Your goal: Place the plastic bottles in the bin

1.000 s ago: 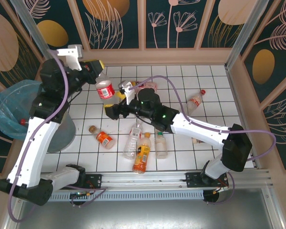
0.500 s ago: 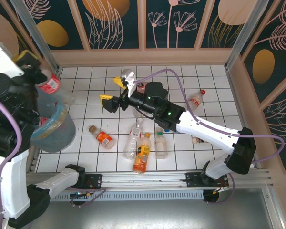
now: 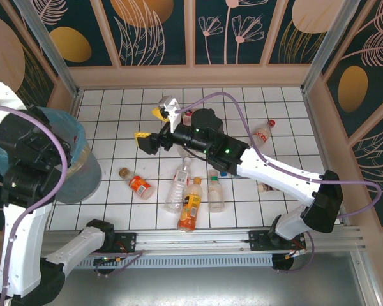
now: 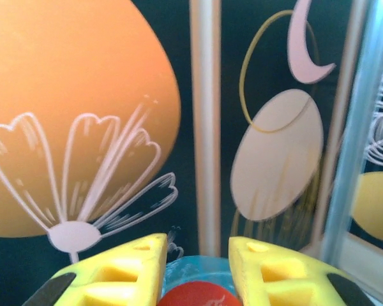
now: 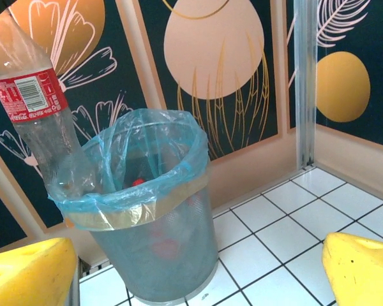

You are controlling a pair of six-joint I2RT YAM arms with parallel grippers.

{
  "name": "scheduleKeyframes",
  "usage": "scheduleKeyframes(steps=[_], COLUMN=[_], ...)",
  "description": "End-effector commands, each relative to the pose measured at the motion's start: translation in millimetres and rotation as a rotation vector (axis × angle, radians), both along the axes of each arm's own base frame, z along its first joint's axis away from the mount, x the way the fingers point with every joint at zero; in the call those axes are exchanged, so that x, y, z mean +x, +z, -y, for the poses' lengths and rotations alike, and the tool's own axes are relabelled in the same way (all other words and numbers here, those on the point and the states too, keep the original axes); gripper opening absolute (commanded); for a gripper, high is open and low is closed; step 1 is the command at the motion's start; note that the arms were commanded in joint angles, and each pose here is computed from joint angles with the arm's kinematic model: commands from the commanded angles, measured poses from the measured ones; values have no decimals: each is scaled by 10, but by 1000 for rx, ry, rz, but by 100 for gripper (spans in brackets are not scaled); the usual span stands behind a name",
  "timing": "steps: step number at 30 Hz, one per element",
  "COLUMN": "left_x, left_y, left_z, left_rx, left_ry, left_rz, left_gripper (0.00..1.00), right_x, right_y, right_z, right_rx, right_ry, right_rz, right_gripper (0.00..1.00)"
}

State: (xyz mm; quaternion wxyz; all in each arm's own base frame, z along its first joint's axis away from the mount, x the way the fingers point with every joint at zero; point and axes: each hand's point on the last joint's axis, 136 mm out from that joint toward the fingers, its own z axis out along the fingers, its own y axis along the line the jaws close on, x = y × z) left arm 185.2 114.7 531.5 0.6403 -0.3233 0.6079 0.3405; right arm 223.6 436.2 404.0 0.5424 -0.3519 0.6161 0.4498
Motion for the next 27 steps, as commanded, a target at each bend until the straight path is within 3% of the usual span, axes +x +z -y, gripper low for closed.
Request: scheduleKeyframes(steps=[1, 9, 11, 14, 15, 17, 27], left_x=[-196, 20, 96, 195, 224, 248, 476], left_y=[-31, -262, -292, -299, -304, -295, 19], left_z=[-113, -60, -53, -44, -45, -64, -77], left_rx=[5, 2, 1, -9, -9, -10, 58], left_ry=[126, 94, 88, 71, 71, 74, 50], left_rz=[-5, -19, -27, -27, -29, -17, -5], left_gripper=[0, 0, 15, 21, 20, 0, 0], right_x=[-48, -78, -73, -53, -49, -44, 38], right_y=[75, -67, -89, -91, -87, -101, -124], right_z=[-46, -152, -152, -136, -130, -130, -171], right_rx=[8, -6, -12, -15, -16, -24, -36], right_ry=[24, 49, 43, 28, 24, 20, -5], right_rz=[-13, -86, -89, -88, -84, -78, -62], right_gripper=[99, 99, 99, 99, 99, 99, 99])
